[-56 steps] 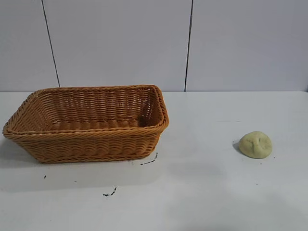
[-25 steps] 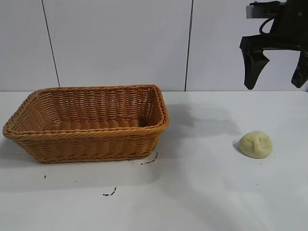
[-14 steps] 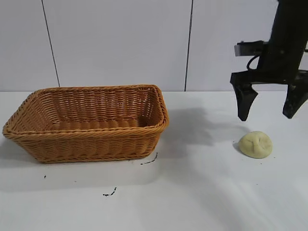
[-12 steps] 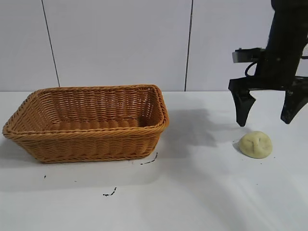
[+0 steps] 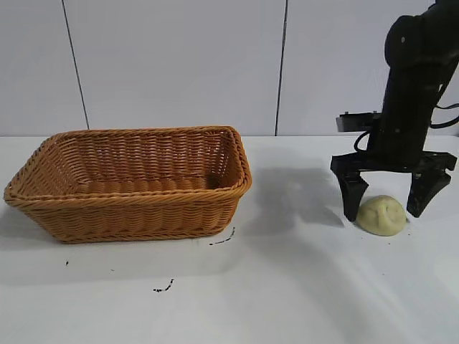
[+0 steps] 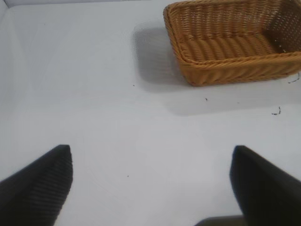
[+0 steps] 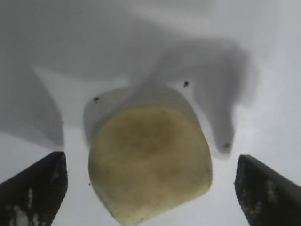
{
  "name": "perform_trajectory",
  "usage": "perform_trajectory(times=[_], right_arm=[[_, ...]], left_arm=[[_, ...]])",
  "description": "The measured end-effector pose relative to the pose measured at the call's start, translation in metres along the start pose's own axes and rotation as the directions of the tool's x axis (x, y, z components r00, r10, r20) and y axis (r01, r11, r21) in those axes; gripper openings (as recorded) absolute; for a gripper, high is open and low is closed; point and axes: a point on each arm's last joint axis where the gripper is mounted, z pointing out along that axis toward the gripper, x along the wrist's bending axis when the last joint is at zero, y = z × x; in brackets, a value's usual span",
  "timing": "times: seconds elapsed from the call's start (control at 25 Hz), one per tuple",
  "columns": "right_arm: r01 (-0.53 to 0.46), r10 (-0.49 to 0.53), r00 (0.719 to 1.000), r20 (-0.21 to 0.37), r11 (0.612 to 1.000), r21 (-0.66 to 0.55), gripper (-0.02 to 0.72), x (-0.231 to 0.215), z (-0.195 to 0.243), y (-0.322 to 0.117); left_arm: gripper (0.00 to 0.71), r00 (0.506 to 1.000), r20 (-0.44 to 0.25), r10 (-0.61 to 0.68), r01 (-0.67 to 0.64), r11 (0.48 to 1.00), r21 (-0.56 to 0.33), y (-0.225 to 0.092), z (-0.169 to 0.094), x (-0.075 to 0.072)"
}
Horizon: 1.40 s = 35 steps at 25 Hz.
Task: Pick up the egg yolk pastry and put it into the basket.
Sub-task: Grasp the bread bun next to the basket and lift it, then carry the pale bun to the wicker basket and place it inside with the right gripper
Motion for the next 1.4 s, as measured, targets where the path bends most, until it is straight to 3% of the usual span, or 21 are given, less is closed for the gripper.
perform_trajectory(times=[0.12,0.32,0.44,0.76,1.08,1.4], right_arm=[[0.0,0.0,1.0,0.0,1.0,0.005,0.635,0.0,0.0,0.0],[0.0,0.001,1.0,-0.001,1.0,0.01,0.297,0.0,0.0,-0.001],[0.0,0.0,1.0,0.0,1.0,0.01,0.201,0.0,0.0,-0.001],[0.001,-0.001,1.0,-0.001,1.0,0.016,0.172,0.0,-0.027,0.004],[0.006,-0.005,1.0,0.006,0.977,-0.212,0.171,0.001,-0.145,0.012],[0.077,-0.068,0.997,0.038,0.937,-0.342,0.171,0.027,-0.187,0.021]], left_arm=[[0.693,1.0,0.0,0.0,0.0,1.0,0.0,0.0,0.0,0.0],[0.693,1.0,0.0,0.0,0.0,1.0,0.0,0.0,0.0,0.0],[0.693,1.0,0.0,0.0,0.0,1.0,0.0,0.0,0.0,0.0],[0.693,1.0,0.0,0.0,0.0,1.0,0.0,0.0,0.0,0.0],[0.693,1.0,0.0,0.0,0.0,1.0,0.0,0.0,0.0,0.0],[0.693,1.0,0.0,0.0,0.0,1.0,0.0,0.0,0.0,0.0]])
